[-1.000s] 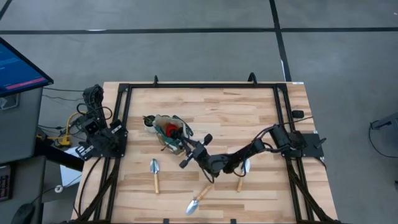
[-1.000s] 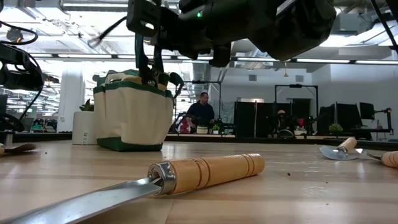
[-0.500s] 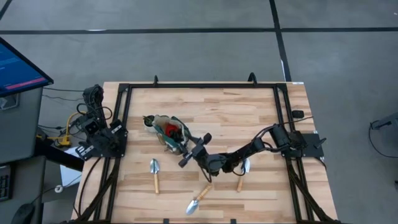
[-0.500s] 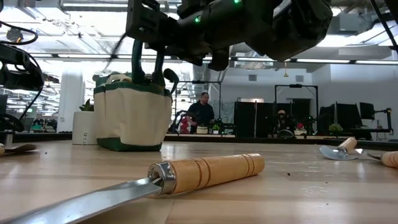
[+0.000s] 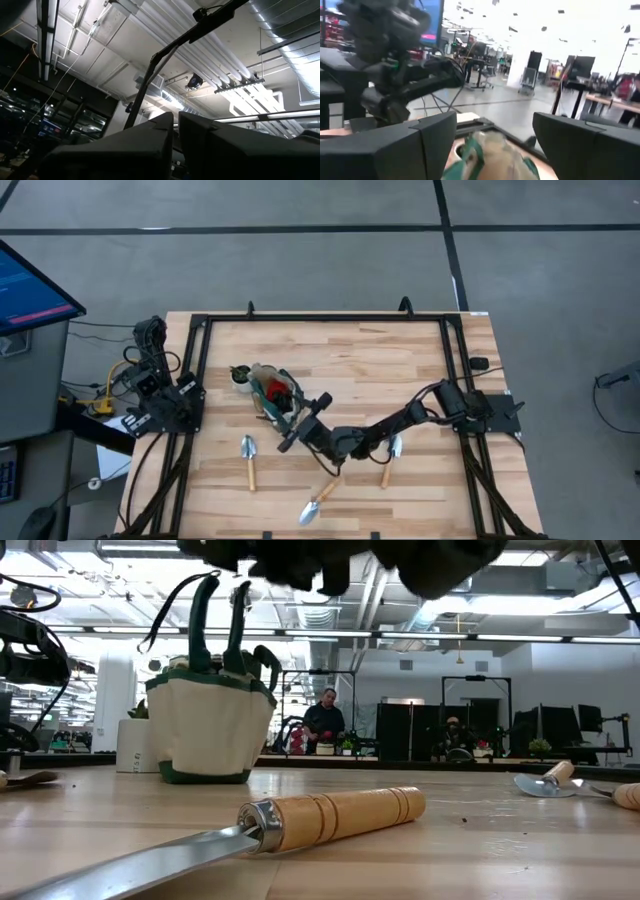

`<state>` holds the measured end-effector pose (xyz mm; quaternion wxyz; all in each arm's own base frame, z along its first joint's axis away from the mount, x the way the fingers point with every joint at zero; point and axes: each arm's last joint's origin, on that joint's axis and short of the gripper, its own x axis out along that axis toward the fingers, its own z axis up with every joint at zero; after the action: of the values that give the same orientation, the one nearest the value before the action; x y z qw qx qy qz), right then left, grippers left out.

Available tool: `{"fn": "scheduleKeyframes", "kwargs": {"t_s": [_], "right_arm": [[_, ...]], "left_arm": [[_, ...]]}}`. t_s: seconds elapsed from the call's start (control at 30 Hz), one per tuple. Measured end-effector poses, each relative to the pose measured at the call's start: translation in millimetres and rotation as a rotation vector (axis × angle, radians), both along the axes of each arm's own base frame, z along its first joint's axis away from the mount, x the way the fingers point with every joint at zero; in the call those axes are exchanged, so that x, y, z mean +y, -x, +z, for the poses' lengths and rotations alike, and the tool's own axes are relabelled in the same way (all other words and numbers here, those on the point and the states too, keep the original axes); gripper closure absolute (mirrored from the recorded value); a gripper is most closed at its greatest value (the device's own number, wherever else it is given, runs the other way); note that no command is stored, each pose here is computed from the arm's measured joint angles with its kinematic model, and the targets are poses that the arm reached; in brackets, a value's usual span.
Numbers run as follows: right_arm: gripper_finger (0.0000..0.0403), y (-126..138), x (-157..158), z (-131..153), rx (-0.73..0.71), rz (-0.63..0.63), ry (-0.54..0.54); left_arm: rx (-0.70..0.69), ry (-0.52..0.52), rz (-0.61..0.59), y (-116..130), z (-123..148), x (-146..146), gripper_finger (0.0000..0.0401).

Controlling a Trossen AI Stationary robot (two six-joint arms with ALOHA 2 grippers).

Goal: Pick & Place Garden tools in Gardening bag
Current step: Put the shear scissors into the gardening bag

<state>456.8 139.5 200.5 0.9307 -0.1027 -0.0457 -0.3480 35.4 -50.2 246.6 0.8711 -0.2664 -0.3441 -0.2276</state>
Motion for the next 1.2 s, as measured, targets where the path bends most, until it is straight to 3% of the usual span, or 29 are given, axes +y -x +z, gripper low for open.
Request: {"fn": "scheduleKeyframes", "kwargs": {"t_s": [0.27,0.5,0.57,0.63,0.67,0.73,0.83,1.03,1.2], "right_arm": [[0.0147,19.6,20.4,38.9,0.113,-0.173,0.067],[0.0148,69.1,23.1,97.0,0.313,-0.069,0.124],[0.0148,87.9,4.2,114.8,0.353,0.112,-0.012],[0.0148,102.3,-25.7,124.3,0.415,0.279,-0.245],[0.0148,106.2,-39.4,123.7,0.468,0.325,-0.335],[0.0149,108.2,-60.2,116.8,0.57,0.343,-0.415],[0.0149,99.4,-67.7,105.2,0.665,0.358,-0.332],[0.0149,70.5,-51.0,55.7,0.896,0.443,-0.021],[0.0149,56.9,-36.8,24.7,0.983,0.497,0.092]], "left_arm": [[0.0,0.0,-0.001,0.0,0.0,0.0,0.0382],[0.0,0.0,-0.001,0.0,-0.1,0.0,0.0382],[0.0,0.0,0.0,0.0,0.0,0.0,0.0382],[0.0,0.0,0.0,0.0,0.0,0.0,0.0382],[0.0,0.0,0.0,0.0,-0.1,0.0,0.0382],[-0.001,-0.001,0.001,0.0,0.0,0.0,0.0382],[-0.002,-0.005,0.006,0.0,0.0,0.0,0.0382],[-0.002,-0.004,0.008,0.0,0.1,0.2,0.0382],[0.003,-0.004,0.012,-0.1,-0.1,0.2,0.0382]]}}
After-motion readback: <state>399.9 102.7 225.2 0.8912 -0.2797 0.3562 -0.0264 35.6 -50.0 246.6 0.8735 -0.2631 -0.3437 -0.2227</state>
